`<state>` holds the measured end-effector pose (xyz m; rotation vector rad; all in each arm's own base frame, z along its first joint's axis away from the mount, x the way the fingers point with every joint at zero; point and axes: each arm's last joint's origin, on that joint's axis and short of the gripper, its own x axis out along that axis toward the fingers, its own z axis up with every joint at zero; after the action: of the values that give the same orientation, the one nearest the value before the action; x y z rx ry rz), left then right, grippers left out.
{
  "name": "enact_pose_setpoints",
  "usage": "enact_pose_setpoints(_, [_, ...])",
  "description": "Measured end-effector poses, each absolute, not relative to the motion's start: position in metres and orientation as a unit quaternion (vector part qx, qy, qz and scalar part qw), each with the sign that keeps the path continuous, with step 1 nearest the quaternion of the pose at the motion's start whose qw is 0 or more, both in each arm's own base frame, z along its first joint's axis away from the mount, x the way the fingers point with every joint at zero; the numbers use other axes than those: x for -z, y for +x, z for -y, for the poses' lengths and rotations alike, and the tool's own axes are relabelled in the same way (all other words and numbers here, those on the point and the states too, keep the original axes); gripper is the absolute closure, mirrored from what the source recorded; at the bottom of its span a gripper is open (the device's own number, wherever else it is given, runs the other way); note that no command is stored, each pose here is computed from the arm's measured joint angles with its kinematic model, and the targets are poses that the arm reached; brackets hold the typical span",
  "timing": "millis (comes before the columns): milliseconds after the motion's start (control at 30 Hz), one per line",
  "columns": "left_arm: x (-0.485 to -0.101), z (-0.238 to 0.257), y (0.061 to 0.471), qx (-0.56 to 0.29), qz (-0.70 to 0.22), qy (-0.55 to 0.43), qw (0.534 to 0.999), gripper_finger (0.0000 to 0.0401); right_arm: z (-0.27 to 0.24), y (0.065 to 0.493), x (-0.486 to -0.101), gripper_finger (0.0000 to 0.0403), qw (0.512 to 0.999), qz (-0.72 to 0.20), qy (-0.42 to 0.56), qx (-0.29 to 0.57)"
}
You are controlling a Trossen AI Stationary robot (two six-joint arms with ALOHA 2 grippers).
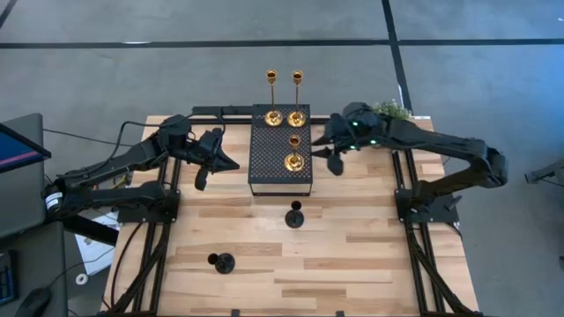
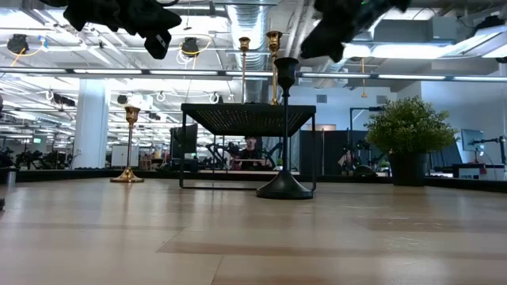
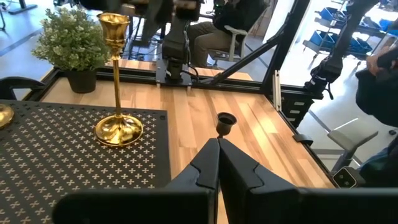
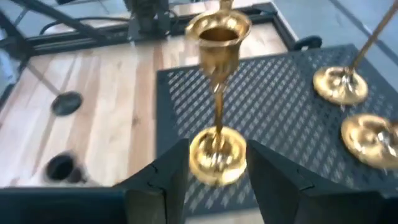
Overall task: Pick & Place candle stick holders
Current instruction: Put the top black candle holder on the shelf
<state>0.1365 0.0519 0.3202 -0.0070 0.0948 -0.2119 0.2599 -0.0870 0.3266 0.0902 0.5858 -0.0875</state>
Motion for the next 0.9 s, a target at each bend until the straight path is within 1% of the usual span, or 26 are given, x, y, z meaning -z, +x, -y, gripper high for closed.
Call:
enact_pose_setpoints(267, [-0.32,-0.052,0.137,0.106,-0.048,-0.004,0.993,0.0395,0.054,0.213,-0.339,0.0286,0.931,-0.361,0.049,0.032])
enact_pose_setpoints(467, [-0.32,-0.052,0.137,0.106,-0.048,-0.004,0.993,0.0395,0.027,0.191,-0.339,0.0295,0.933,-0.356,0.04,0.032])
enact_pose_setpoints(633, [-0.32,-0.052,0.137,0.106,-0.048,-0.004,0.993,0.0395,0.011,0.174,-0.318,0.0295,0.934,-0.352,0.046,0.039])
enact_pose_setpoints(900, [-0.32,-0.052,0.137,0.106,-0.047,-0.003,0.993,0.0395,-0.002,0.172,-0.266,0.0295,0.956,-0.287,0.057,0.025])
